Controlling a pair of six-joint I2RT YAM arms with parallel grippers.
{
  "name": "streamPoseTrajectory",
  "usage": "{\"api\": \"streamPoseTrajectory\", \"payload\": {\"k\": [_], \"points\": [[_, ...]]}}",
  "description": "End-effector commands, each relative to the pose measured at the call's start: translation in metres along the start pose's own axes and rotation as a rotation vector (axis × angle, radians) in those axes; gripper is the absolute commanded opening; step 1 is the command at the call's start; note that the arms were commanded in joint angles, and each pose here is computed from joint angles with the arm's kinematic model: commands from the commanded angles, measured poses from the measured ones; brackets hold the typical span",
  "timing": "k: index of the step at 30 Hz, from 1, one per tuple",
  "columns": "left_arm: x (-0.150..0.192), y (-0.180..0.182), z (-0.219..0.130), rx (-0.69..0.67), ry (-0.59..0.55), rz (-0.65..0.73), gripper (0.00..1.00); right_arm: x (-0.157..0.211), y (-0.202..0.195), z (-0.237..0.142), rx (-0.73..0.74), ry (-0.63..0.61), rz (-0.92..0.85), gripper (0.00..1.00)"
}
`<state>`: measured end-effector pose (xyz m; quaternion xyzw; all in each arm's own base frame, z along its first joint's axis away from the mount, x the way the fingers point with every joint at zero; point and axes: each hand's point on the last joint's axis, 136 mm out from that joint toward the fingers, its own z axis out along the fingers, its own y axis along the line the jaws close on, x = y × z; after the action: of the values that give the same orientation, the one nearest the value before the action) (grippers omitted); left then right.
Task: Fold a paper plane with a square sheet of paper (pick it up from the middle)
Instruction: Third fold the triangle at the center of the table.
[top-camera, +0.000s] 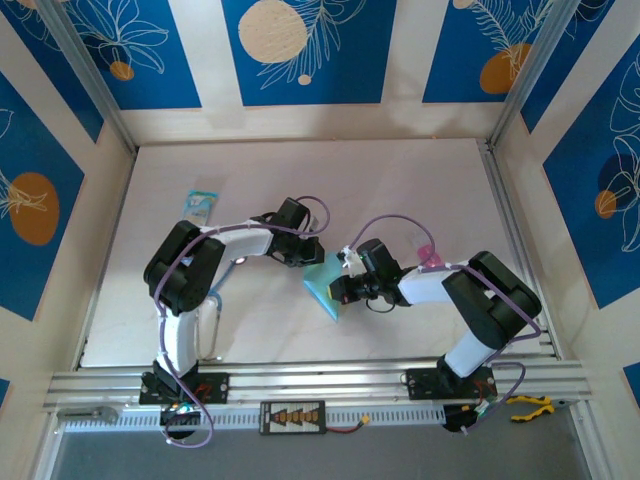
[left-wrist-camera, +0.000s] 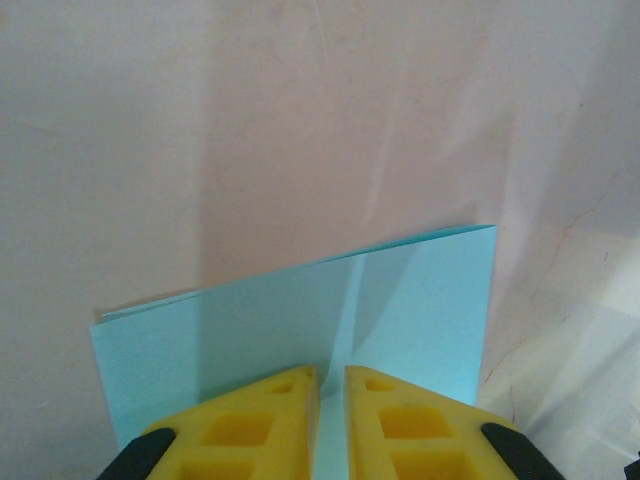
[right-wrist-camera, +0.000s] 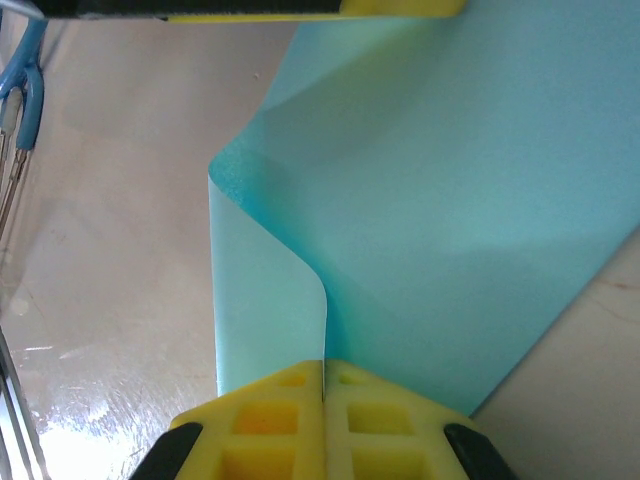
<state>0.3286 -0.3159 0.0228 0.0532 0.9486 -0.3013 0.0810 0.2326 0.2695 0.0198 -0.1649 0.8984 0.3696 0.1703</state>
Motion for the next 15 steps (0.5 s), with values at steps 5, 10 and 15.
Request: {"api": "streamPoseTrajectory", "payload": {"k": [5, 10, 15], "points": [[0.012, 0.014, -0.002, -0.051, 0.028, -0.039, 0.16, 0.002, -0.003, 0.003, 0.016, 0.022, 0.001, 0.0], [0.011, 0.012, -0.004, -0.051, 0.022, -0.034, 0.16, 0.007, -0.01, 0.005, 0.043, 0.032, 0.014, 0.0], [0.009, 0.01, -0.007, -0.047, 0.015, -0.034, 0.16, 0.013, -0.016, 0.006, 0.07, 0.05, 0.024, 0.0]]}}
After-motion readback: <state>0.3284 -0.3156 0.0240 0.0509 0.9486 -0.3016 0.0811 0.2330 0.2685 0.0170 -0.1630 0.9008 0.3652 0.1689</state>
